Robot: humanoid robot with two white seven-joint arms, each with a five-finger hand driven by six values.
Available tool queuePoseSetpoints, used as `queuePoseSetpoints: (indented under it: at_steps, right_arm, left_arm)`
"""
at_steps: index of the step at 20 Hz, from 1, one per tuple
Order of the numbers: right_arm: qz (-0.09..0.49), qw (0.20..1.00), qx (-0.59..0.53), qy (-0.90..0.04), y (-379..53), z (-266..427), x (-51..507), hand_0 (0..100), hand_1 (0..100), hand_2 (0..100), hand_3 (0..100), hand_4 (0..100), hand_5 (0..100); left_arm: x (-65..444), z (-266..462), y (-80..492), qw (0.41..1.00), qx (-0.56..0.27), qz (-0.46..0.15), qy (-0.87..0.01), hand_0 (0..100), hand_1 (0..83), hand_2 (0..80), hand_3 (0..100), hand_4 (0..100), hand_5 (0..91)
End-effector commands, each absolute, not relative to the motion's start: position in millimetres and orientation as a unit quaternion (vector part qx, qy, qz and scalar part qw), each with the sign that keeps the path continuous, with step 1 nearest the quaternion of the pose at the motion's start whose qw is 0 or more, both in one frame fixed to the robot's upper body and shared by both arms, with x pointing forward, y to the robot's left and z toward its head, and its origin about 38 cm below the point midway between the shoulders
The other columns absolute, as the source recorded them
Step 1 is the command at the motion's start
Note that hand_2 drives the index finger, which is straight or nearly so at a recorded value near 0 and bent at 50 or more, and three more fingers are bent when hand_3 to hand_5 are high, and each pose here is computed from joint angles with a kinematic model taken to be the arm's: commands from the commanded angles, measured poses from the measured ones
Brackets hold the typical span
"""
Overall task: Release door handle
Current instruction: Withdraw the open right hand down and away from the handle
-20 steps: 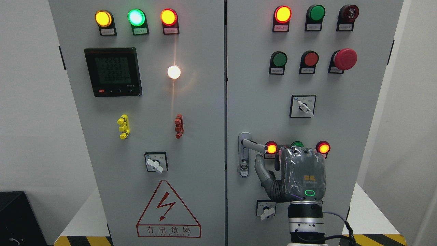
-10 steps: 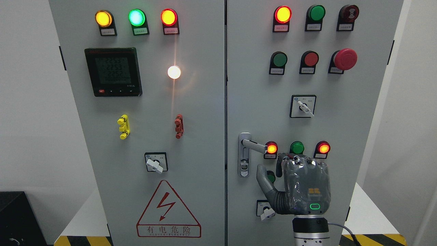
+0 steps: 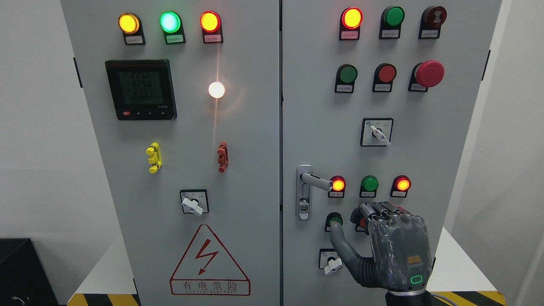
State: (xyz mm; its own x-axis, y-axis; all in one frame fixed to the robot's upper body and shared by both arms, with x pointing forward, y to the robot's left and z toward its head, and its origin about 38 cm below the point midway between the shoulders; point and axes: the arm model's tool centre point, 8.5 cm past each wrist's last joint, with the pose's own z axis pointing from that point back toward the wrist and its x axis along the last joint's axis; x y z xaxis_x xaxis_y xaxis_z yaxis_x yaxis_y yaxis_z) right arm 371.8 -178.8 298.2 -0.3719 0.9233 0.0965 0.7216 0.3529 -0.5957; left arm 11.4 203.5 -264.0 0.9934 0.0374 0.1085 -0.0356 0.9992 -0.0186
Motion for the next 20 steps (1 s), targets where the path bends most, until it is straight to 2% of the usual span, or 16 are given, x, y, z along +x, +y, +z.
queuePoseSetpoints:
  at_steps: [1,6,8,9,12,16,20]
  right_arm:
    - [0.184,0.233,-0.535,-0.791,-232.5,301.3,363.6,48,31,45,70,75,74]
    - [0.173,0.227,-0.528,-0.800,-245.6,300.4,359.4,51,27,34,59,66,70]
    - [0.170,0.224,-0.522,-0.805,-247.6,301.2,357.8,52,26,32,54,58,64]
    - [0.172,0.219,-0.518,-0.809,-247.7,301.4,357.1,53,25,30,50,54,60]
    - [0.182,0.207,-0.512,-0.814,-246.1,300.2,354.9,55,21,21,35,37,41]
    - [0.190,0.217,-0.493,-0.821,-243.7,286.3,349.7,58,13,15,26,24,17]
    - [0.210,0.214,-0.480,-0.825,-238.2,284.5,349.8,56,7,6,11,11,6]
  left_arm:
    - [19.1,-263.3,204.8,0.998,-0.006,0.017,-0.054,12,55.6,0.0,0,0,0.0]
    - [18.1,-263.3,204.8,0.998,-0.007,0.017,-0.053,12,55.6,0.0,0,0,0.0]
    - [19.1,-263.3,204.8,0.998,-0.007,0.017,-0.054,12,55.6,0.0,0,0,0.0]
    - [19.1,-263.3,204.8,0.998,-0.007,0.016,-0.054,12,55.6,0.0,0,0,0.0]
    - [18.1,-263.3,204.8,0.998,-0.007,0.017,-0.053,12,55.6,0.0,0,0,0.0]
    - [19.1,-263.3,204.8,0.998,-0.007,0.017,-0.054,12,55.6,0.0,0,0,0.0]
    - [18.1,-263.3,204.8,0.998,-0.007,0.017,-0.053,12,55.6,0.0,0,0,0.0]
